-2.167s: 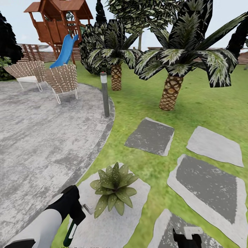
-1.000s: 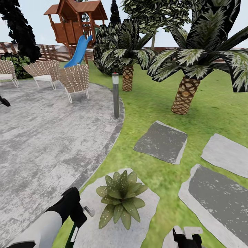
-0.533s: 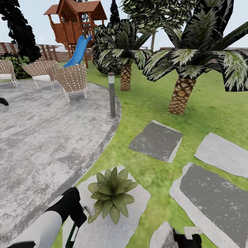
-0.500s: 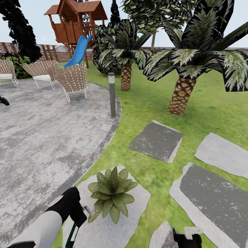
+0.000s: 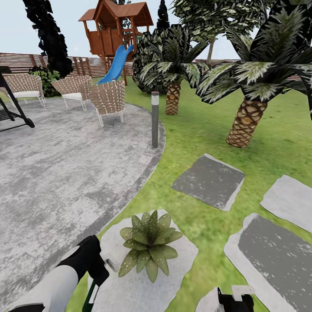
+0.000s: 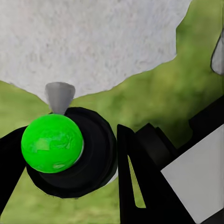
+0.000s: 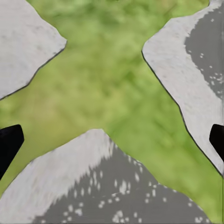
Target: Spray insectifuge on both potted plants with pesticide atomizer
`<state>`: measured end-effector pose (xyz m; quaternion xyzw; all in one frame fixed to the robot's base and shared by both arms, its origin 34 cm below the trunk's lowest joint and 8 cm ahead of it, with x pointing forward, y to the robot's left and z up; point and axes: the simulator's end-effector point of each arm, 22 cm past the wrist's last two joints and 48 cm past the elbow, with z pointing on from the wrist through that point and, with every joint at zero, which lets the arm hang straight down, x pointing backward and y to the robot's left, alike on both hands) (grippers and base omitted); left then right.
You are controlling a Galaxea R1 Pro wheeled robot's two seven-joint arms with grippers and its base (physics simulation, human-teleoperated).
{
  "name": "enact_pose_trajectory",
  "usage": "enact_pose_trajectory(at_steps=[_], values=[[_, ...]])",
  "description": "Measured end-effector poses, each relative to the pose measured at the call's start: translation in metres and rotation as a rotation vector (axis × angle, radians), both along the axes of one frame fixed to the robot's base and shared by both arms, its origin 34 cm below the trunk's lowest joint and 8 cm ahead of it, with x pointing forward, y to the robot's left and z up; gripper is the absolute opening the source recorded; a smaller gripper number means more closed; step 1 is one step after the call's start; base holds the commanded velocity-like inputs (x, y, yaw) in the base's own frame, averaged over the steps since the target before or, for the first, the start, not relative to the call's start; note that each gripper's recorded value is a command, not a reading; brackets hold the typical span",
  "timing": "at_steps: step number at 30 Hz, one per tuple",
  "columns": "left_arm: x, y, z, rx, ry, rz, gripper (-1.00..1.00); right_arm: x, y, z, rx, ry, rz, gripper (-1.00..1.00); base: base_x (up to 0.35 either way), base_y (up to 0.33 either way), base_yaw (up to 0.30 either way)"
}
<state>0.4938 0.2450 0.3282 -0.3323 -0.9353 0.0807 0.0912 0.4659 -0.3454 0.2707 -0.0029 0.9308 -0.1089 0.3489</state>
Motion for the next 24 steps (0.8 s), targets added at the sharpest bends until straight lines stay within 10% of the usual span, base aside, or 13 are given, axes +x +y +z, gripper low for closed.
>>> enact_pose_trajectory(at_steps=[24], values=[[0.0024, 0.0002, 0.0008, 0.0, -0.007, 0.002, -1.0, 0.0001, 0.0, 0.0, 0.0, 0.0, 0.0, 1.0, 0.015, -0.25, 0.004]])
